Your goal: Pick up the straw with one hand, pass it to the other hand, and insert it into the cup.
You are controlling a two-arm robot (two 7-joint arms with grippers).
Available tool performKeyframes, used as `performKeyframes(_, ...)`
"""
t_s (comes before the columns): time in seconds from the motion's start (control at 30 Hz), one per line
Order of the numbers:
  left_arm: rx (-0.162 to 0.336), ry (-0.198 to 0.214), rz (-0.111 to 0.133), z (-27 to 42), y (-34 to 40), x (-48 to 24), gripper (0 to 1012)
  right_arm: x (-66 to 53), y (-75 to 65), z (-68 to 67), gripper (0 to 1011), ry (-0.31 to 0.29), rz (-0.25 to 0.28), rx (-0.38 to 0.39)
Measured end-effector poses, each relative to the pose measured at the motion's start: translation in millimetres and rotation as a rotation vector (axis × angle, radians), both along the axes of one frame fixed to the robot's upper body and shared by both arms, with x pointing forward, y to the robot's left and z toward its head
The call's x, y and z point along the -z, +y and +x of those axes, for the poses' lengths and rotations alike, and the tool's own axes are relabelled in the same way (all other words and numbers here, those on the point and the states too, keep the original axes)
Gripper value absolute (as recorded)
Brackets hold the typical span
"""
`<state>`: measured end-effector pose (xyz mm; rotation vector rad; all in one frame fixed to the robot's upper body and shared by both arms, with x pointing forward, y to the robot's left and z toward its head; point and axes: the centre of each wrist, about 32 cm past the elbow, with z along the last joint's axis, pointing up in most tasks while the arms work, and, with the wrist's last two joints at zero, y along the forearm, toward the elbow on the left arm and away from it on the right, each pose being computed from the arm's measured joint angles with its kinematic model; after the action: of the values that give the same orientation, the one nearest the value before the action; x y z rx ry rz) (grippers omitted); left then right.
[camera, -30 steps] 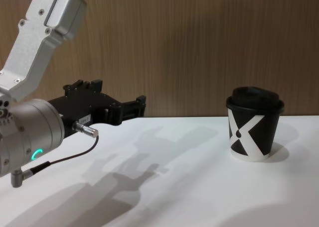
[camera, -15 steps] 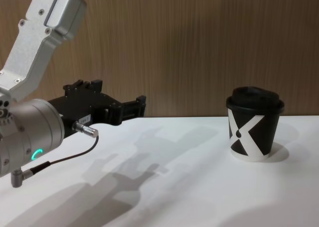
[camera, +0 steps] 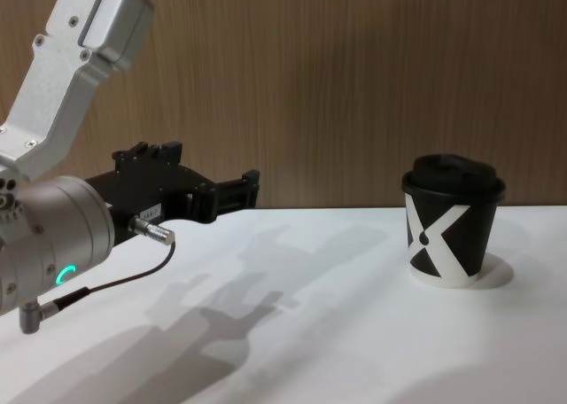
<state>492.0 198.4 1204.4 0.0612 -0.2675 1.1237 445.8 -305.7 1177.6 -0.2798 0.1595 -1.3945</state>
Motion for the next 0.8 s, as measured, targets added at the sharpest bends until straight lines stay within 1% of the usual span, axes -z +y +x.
performKeyframes(0.7,0.000,0.000,0.000,0.0,0.0,0.0,1000,1.8,4.0,2.6,1001,0.010,-0.009,0.004)
performKeyframes(0.8,0.000,0.000,0.000,0.0,0.0,0.0,1000,1.9,4.4,2.9,953,0.011,-0.010,0.004)
